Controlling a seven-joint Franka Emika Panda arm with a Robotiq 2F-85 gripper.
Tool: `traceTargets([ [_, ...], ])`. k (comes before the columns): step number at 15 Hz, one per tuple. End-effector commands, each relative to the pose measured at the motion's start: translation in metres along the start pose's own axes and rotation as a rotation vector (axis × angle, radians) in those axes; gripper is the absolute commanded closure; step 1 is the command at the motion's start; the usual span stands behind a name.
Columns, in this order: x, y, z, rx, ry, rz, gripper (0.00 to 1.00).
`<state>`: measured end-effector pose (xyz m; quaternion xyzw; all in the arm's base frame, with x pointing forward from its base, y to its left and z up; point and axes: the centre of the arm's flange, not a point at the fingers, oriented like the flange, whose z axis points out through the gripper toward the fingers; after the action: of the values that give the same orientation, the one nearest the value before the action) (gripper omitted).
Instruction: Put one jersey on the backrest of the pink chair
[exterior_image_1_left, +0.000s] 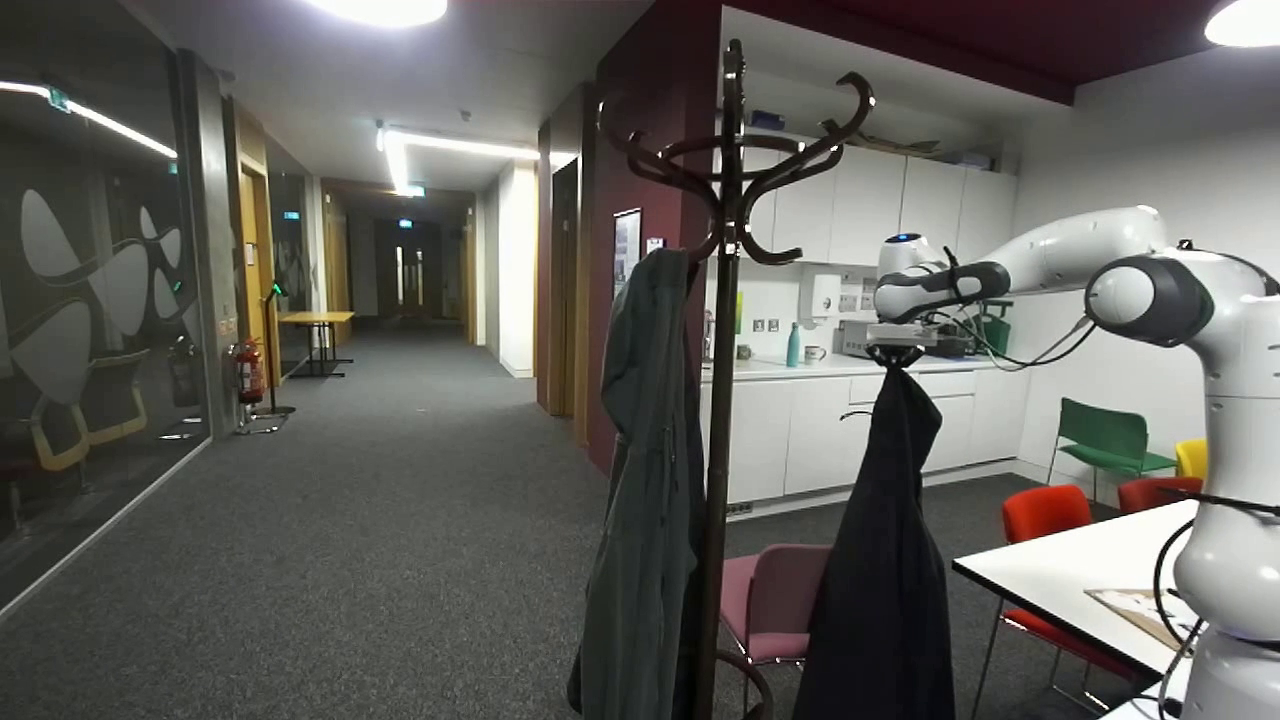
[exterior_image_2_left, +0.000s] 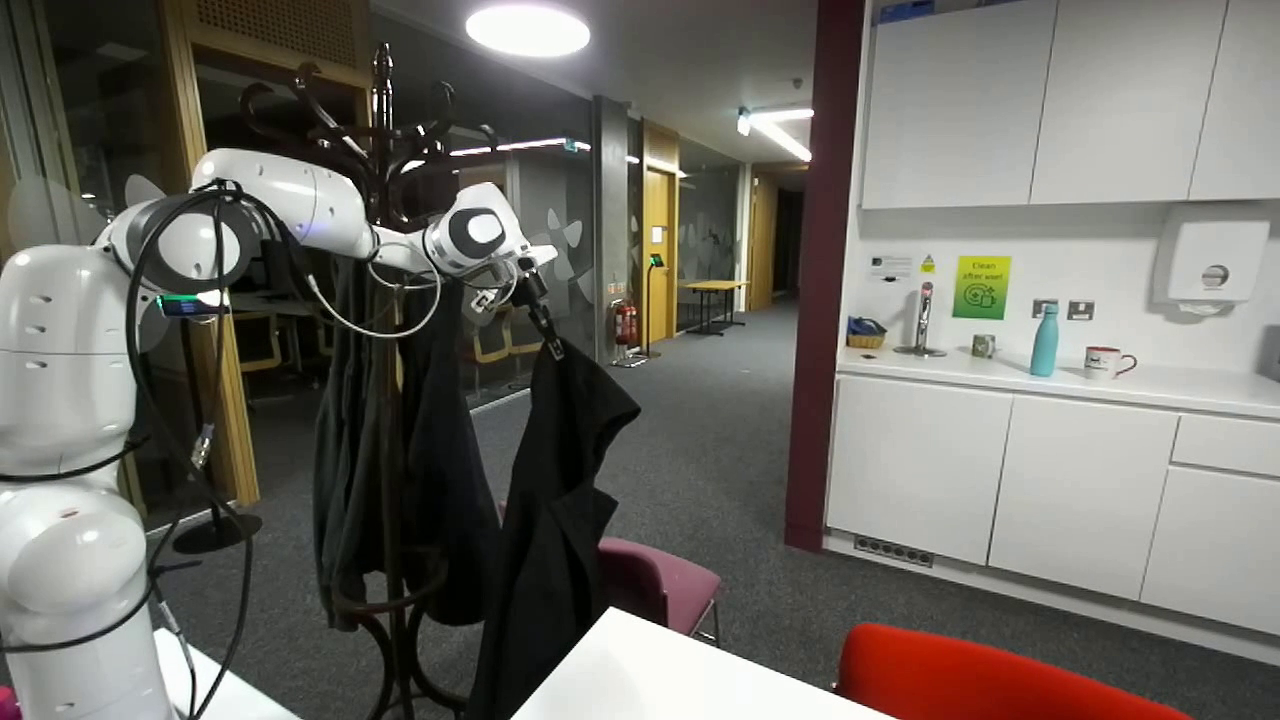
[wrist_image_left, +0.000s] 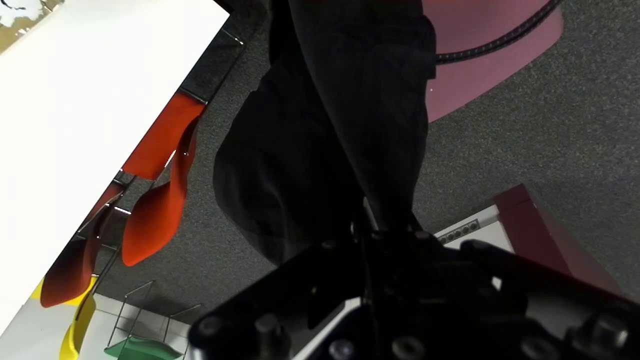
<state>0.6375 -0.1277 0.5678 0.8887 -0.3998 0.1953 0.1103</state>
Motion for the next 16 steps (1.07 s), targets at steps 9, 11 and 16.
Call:
traceTargets([
  [9, 0.026, -0.039, 0.006, 0.006, 0.034, -0.018, 1.00],
  [11, 0.030, -0.056, 0.006, 0.004, 0.058, -0.029, 1.00],
  [16, 0.043, -0.086, 0.016, 0.009, 0.107, 0.016, 1.00],
])
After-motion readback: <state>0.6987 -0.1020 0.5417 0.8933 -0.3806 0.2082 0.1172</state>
